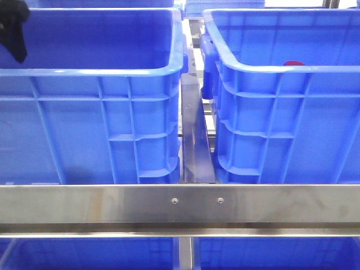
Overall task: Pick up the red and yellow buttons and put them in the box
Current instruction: 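Grasp a yellow-capped button with the left gripper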
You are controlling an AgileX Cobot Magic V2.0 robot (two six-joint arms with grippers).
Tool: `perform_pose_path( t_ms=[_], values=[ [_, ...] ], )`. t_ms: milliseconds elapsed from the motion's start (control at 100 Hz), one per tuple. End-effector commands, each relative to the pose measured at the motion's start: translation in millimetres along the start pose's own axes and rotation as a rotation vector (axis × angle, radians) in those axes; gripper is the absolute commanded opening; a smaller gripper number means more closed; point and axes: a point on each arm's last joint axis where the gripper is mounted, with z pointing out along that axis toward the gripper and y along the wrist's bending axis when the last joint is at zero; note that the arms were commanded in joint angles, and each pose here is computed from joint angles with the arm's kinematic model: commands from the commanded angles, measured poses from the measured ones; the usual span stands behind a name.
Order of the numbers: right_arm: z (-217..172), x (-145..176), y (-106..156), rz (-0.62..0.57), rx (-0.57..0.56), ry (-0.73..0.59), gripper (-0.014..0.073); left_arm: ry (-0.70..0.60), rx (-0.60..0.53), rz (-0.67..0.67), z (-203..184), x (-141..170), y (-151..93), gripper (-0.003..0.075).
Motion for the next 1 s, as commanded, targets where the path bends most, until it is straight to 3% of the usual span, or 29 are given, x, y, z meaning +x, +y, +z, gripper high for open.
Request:
perform_pose_path(
  t_ms=[0, 360, 600, 720, 990],
  values=[
    [-3, -13, -4, -0.004, 0.042, -0.074, -0.0068, -0.101, 0.001, -0.01, -11, -18, 4, 0.0526],
    [-3, -13, -4, -0.004, 0.042, -0.073, -0.0068, -0.037, 0.003, -0.013, 38, -13, 2, 0.0526],
    [-3, -13, -4, -0.004, 0.043, -0.074, -0.0068, -0.008, 0.003, -0.015, 52, -9, 2, 0.0497],
    [-3, -13, -4, -0.004, 0.043, -0.074, -0.0068, 0.001, 0.002, -0.015, 53, -8, 2, 0.0405],
    [-3, -13, -4, -0.004, 0.043, -0.074, -0.0068, -0.028, 0.005, -0.016, 43, -13, 2, 0.0081]
  ],
)
